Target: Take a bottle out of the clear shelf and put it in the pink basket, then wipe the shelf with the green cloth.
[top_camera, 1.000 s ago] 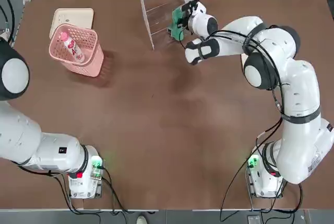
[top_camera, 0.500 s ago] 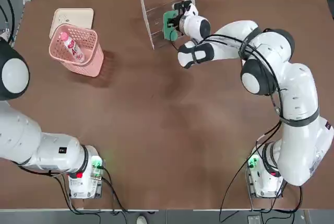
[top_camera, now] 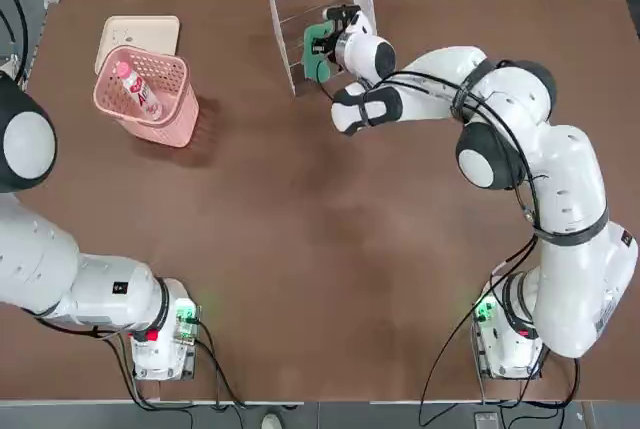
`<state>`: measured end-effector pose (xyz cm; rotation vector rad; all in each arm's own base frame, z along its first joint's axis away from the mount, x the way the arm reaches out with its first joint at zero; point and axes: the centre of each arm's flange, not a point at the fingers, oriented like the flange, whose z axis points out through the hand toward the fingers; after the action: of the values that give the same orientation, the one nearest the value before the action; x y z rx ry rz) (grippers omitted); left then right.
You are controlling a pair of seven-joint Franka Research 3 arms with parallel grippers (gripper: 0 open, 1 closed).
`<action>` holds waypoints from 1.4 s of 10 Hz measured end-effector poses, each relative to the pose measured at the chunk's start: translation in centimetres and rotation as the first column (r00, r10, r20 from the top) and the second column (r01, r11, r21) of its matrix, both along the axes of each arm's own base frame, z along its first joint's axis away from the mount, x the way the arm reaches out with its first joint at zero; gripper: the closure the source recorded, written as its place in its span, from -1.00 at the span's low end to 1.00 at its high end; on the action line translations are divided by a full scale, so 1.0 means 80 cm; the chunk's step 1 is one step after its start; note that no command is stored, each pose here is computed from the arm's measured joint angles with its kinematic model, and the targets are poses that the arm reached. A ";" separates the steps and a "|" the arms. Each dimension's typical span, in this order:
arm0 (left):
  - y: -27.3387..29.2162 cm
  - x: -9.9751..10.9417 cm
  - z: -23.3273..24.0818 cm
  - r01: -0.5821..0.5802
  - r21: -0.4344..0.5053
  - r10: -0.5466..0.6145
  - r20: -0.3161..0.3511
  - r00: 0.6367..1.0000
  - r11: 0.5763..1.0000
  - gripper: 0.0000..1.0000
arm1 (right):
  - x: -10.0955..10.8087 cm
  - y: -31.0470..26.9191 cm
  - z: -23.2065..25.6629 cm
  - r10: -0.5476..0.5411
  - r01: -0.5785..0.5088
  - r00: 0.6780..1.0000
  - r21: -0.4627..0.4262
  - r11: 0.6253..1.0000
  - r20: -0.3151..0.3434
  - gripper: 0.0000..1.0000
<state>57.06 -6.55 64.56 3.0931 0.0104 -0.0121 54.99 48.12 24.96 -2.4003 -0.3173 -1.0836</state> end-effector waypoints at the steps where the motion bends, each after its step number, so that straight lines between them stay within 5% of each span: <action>1: 0.000 0.000 0.000 0.000 0.000 0.000 0.000 1.000 1.000 -1.00 | 0.008 -0.009 0.000 -0.005 0.005 1.000 -0.009 1.000 0.008 0.92; 5: 0.000 0.000 0.000 0.000 0.000 0.000 0.000 1.000 1.000 -1.00 | 0.064 -0.090 -0.009 0.004 0.008 0.997 -0.143 0.990 0.078 0.92; 8: 0.000 0.000 0.000 0.000 0.000 0.000 0.000 1.000 1.000 -1.00 | 0.089 -0.147 0.018 -0.004 0.018 0.998 -0.209 0.978 0.069 0.92; 11: 0.000 0.000 0.000 0.000 0.000 0.000 0.000 1.000 1.000 -1.00 | 0.079 -0.184 0.111 -0.003 -0.010 0.998 -0.237 0.971 -0.058 0.92; 14: 0.000 0.000 0.000 0.000 0.000 0.000 -0.001 1.000 1.000 -1.00 | 0.048 -0.236 0.154 -0.037 -0.029 0.962 -0.238 0.971 -0.271 0.92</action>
<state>57.07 -6.54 64.53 3.0931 0.0108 -0.0130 58.79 29.24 37.29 -2.7256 -0.3645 -0.7339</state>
